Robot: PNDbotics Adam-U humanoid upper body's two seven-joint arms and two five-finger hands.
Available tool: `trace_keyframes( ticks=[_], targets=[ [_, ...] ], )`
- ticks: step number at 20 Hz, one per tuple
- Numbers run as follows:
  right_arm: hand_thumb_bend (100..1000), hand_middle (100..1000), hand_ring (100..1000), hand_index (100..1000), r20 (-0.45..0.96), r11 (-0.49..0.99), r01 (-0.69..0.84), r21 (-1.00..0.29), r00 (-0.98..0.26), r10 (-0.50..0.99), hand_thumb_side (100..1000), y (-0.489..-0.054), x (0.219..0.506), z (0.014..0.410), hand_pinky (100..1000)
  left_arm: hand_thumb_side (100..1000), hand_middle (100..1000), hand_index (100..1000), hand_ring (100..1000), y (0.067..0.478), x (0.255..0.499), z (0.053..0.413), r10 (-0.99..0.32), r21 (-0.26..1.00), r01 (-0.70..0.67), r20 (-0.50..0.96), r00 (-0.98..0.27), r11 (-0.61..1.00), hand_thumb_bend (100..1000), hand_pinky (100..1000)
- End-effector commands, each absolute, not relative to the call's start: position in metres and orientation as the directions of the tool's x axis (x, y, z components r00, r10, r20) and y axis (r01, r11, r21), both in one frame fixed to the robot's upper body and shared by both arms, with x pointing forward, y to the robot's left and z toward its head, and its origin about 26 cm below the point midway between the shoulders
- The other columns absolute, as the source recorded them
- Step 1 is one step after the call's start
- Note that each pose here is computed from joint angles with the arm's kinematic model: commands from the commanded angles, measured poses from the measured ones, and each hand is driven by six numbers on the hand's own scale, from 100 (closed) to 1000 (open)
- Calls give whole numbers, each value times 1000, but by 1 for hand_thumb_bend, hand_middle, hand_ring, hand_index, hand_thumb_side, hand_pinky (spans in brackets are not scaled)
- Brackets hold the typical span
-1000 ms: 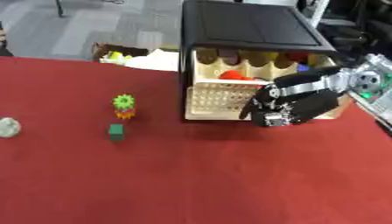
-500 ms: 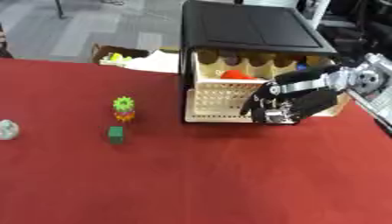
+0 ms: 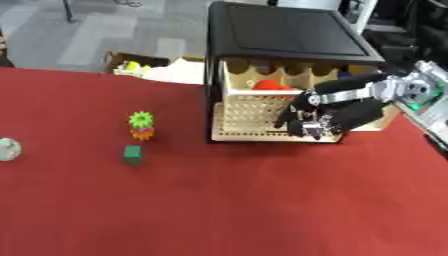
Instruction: Pick up objects from table and place into drawer.
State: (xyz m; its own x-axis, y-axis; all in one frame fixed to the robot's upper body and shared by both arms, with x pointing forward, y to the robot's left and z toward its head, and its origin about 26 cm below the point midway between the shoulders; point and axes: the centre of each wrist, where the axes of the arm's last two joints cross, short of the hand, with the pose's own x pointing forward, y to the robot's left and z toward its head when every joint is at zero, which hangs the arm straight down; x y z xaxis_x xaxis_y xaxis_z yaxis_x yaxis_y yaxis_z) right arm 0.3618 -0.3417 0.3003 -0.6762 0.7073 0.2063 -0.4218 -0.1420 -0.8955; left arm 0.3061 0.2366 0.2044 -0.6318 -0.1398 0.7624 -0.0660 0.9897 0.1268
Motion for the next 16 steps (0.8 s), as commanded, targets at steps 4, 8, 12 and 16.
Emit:
trace_keyframes(
  ticks=[4,8,12,16],
  targets=[
    [100,676,619,905,199,-136,-406,-904,-680,706,1000,-340,361,315,418,1000,638,796,708,236,305,211,-138,128,-63,747,-650,990,100,723],
    [100,678,621,906,198,-132,-399,-907,-681,705,1000,-338,363,317,420,1000,639,796,709,236,305,211,-137,129,-60,748,-650,990,100,724],
    [100,679,621,906,196,-116,-391,-913,-671,715,1000,-340,366,317,420,1000,639,796,709,236,305,211,-137,129,-60,747,-651,990,100,725],
    [100,679,621,906,190,-107,-382,-918,-660,727,1000,-344,369,316,420,1000,639,794,709,236,305,212,-137,129,-61,746,-652,990,100,726]
  ],
)
